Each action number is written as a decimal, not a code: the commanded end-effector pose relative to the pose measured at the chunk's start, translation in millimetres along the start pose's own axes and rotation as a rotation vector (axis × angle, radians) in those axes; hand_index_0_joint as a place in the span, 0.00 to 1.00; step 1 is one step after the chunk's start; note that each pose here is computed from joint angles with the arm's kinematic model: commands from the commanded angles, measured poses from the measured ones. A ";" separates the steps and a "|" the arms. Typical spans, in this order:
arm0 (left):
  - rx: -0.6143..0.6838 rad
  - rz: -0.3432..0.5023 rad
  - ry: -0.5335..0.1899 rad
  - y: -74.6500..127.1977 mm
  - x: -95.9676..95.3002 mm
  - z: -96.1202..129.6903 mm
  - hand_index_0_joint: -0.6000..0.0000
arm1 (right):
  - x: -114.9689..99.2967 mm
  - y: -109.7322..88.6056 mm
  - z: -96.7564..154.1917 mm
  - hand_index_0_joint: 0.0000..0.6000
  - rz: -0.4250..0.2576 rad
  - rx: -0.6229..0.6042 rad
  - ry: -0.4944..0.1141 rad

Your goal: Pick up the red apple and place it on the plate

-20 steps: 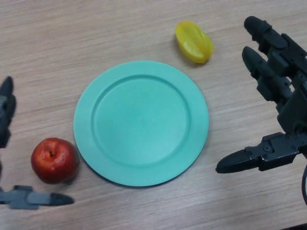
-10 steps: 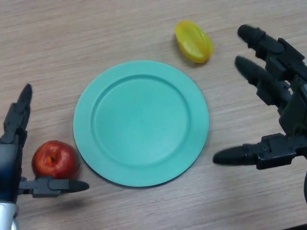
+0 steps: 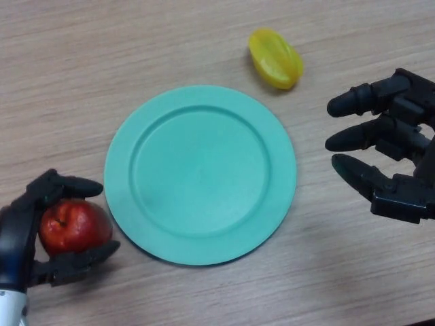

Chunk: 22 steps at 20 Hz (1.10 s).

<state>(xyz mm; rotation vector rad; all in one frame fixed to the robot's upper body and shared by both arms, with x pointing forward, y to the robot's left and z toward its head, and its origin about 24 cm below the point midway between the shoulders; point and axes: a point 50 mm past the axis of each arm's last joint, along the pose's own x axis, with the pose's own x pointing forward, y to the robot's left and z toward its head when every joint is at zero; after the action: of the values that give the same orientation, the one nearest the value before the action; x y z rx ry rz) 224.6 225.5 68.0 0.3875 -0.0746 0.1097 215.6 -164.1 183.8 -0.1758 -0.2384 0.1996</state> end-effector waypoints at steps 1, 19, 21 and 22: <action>0.085 0.075 -0.224 21.8 -0.7 40.3 0.00 | -5.1 -5.9 27.2 1.00 -0.029 -0.064 -0.164; 0.060 -0.110 -0.373 -39.0 34.9 86.0 1.00 | -7.6 -13.5 26.9 0.00 -0.052 -0.012 -0.177; 0.037 -0.095 -0.388 -29.8 31.8 95.7 1.00 | -6.9 -12.4 26.9 0.00 -0.048 -0.017 -0.173; 0.040 -0.095 -0.393 -22.2 30.5 101.9 1.00 | -6.5 -11.5 27.2 0.00 -0.043 -0.020 -0.173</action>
<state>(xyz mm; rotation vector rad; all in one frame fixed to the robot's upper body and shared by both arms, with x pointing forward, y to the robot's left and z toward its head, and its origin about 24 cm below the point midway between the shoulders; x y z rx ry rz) 257.3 153.9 125.6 0.4180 -0.2749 -0.1232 215.7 -171.3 183.0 -0.1412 -0.2171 0.1634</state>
